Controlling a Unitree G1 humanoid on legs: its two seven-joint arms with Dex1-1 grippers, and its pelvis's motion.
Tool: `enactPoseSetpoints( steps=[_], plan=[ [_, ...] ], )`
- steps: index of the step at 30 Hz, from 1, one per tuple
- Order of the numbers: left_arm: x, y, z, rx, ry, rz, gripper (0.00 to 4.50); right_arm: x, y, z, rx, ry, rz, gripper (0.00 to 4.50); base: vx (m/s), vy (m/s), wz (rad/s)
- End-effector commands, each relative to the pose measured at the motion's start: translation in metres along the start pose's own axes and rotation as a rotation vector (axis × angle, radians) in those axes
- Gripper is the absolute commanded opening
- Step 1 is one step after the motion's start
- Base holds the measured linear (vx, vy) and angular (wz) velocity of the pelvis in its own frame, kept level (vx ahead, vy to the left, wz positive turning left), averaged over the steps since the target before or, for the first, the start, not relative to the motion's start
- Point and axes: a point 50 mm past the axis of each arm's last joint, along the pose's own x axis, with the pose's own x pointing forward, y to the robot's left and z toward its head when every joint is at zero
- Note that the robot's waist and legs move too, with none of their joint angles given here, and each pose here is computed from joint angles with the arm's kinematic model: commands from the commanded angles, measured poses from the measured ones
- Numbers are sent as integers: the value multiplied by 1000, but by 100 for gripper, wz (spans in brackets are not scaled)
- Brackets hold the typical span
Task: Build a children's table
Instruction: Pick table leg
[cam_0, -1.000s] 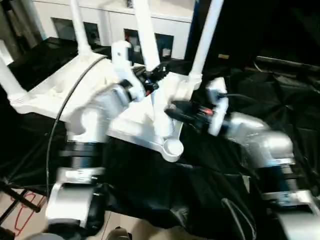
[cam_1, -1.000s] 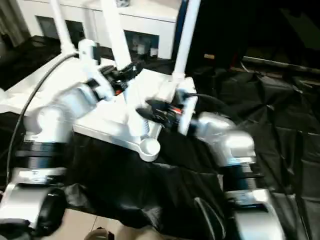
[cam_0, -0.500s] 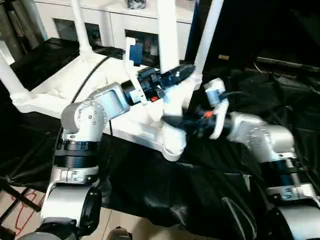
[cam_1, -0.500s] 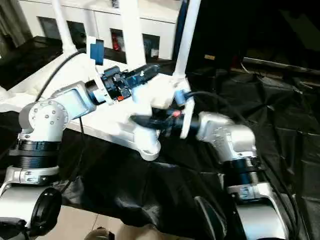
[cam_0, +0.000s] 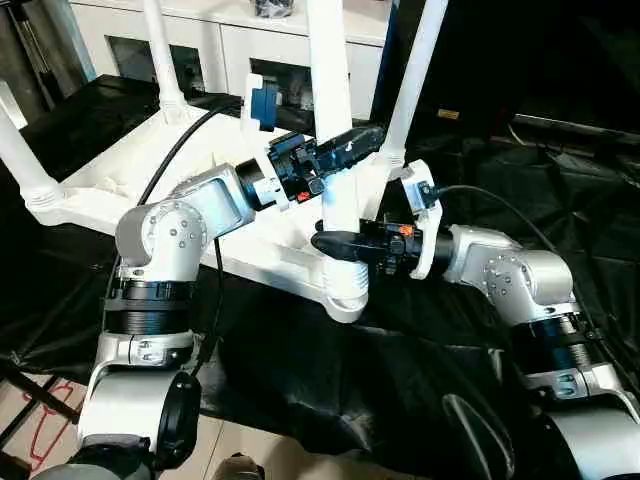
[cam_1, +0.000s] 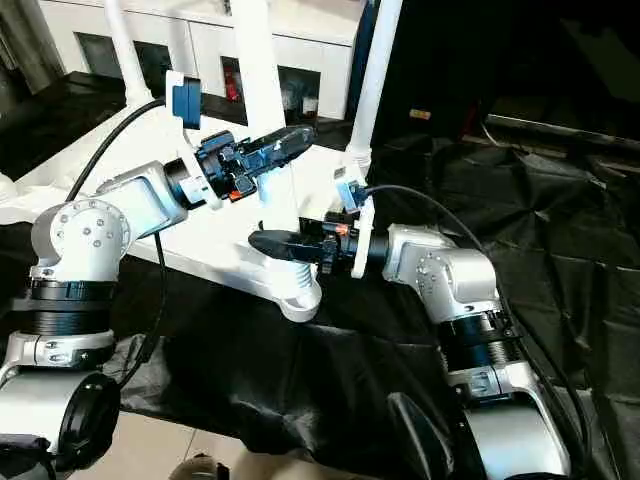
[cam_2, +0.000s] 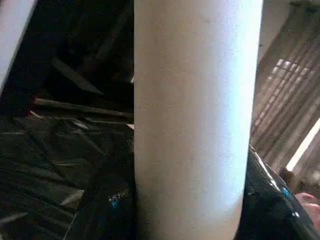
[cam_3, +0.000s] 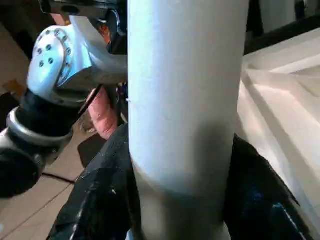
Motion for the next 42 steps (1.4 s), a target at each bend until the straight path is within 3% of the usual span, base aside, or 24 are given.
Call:
enactPoseSetpoints(
  steps=[1, 7, 8, 18, 23, 24, 27, 30, 35, 42],
  plan=[
    [13, -6, 2, 65, 25, 30, 244, -2, -4, 1, -39, -16, -87, 193, 0, 0, 0],
    [10, 28, -3, 113, -56, 523, 273, 13, -6, 3, -105, -73, -184, 191, 0, 0, 0],
    [8, 32, -3, 102, -84, 576, 243, 16, -7, 3, -109, -83, -197, 191, 0, 0, 0],
    [10, 31, 1, 101, -146, 623, 193, 23, -10, 2, -142, -96, -267, 191, 0, 0, 0],
    [16, 23, 2, 88, -173, 537, 188, 23, -11, 3, -170, -93, -280, 191, 0, 0, 0],
    [17, 21, 3, 98, -170, 513, 188, 23, -11, 4, -150, -97, -273, 261, 0, 0, 0],
    [19, 16, 4, 137, -140, 429, 188, 15, -6, 6, -102, -64, -188, 267, 0, 0, 0],
    [20, 12, 1, 159, -98, 348, 188, 3, -2, 12, -78, -55, -111, 303, 0, 0, 0],
    [21, 2, -3, 149, -53, 195, 188, -10, -7, 14, -101, 15, -117, 344, 0, 0, 0],
    [21, -15, -5, 175, -45, -5, 187, -18, -8, 12, -78, 83, -100, 344, 0, 0, 0]
  ],
)
